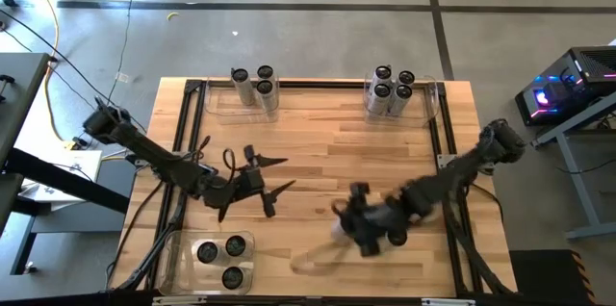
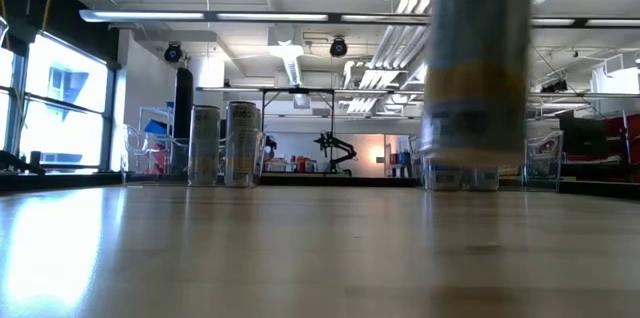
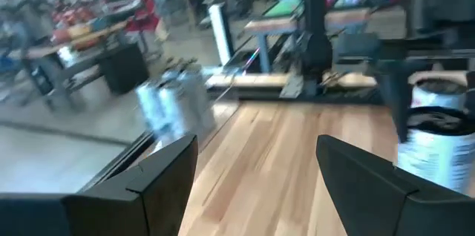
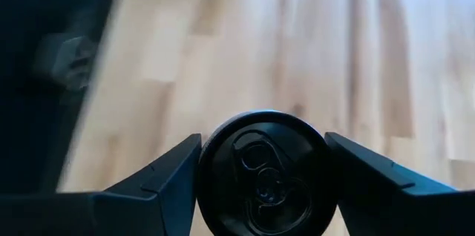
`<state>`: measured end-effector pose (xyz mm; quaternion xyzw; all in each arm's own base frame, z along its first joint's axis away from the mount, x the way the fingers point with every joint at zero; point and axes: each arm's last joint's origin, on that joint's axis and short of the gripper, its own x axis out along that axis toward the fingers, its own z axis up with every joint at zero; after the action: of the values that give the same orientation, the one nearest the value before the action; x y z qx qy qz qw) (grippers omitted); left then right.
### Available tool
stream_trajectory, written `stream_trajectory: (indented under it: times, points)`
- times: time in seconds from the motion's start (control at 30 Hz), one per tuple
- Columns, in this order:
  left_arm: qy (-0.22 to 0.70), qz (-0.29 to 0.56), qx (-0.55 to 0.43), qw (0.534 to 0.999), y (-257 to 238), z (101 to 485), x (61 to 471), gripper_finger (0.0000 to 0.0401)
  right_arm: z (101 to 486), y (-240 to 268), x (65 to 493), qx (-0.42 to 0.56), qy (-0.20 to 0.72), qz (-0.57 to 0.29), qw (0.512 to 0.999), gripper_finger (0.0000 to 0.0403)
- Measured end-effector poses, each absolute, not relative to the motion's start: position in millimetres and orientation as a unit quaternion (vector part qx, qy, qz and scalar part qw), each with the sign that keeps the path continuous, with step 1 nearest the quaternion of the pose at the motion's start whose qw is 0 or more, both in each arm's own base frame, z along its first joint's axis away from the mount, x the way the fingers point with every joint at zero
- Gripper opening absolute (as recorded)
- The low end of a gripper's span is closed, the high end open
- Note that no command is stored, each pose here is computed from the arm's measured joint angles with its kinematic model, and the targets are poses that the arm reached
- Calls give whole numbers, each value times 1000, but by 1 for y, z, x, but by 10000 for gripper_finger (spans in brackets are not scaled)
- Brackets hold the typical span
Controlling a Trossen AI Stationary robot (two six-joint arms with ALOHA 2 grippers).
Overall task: Sort soda cans
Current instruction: Put the white-yellow soda can into the top left transparent bin
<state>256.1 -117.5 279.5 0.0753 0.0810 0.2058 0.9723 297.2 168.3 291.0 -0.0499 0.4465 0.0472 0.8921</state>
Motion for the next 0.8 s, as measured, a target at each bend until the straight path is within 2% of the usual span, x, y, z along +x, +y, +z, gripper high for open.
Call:
stream_trajectory:
  times: [0.3,0.57,0.8]
  points:
    - [142,227,64,961,-114,270,239,268,273,107,358,-30,469,13,883,238]
    - [175,239,46,954,-111,260,234,268,262,97,377,-40,483,22,875,239]
    - [177,235,46,955,-113,259,233,268,267,98,381,-36,464,24,885,314]
